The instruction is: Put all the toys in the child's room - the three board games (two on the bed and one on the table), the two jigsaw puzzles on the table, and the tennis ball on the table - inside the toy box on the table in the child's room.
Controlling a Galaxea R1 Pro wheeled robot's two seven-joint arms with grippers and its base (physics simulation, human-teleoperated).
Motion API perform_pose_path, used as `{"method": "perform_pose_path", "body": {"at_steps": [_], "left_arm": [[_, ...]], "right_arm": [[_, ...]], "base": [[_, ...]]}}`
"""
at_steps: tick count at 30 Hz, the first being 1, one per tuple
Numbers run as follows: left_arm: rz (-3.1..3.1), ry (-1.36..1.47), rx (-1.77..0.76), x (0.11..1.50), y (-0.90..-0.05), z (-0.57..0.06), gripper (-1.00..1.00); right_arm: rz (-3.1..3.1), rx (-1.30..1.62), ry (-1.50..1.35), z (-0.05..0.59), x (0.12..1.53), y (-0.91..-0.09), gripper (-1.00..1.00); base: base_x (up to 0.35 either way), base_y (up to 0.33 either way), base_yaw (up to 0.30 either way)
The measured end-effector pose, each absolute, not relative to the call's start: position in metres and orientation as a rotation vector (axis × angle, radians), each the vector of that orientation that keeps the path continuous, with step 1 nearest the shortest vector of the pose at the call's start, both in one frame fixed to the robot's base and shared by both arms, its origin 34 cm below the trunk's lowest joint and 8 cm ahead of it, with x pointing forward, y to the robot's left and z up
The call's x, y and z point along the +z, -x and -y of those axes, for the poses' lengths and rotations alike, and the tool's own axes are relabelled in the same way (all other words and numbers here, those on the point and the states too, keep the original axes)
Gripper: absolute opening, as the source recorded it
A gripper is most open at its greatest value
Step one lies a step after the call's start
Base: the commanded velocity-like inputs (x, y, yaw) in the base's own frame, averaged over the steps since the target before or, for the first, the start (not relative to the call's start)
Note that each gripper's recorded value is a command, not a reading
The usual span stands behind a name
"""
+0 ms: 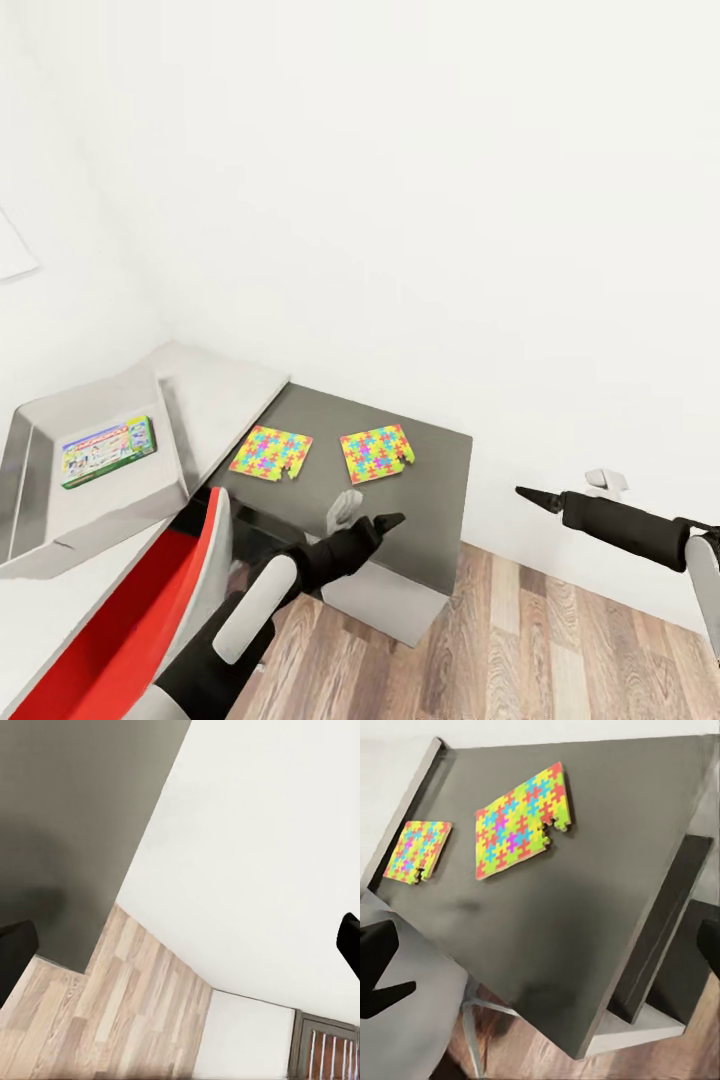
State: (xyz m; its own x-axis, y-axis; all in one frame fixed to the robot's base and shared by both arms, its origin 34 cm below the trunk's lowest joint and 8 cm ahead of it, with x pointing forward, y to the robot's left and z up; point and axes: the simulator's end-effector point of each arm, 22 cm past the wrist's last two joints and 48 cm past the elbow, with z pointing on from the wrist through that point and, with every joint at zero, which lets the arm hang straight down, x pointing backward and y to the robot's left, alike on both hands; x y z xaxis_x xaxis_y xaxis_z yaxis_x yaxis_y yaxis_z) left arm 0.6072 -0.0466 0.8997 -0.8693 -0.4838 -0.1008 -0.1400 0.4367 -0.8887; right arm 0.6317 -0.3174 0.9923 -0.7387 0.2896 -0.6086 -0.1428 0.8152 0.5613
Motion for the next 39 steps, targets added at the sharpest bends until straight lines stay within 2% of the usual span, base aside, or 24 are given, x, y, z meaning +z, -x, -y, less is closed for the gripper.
{"method": "perform_pose_path", "body": {"at_steps": [24, 39], "left_arm": [[-2.314, 0.508, -1.440, 0.911, -0.604, 0.052, 1.00], [-2.334, 0.405, -1.351, 0.908, -0.604, 0.050, 1.00]], "right_arm": [[-2.279, 0.696, -0.129, 0.332, 0.996, -0.636, 1.00], [-2.255, 0.686, -0.121, 0.335, 1.008, -0.642, 1.00]], "base": [[0.000, 0.000, -0.272], [0.000, 0.000, -0.277]]}}
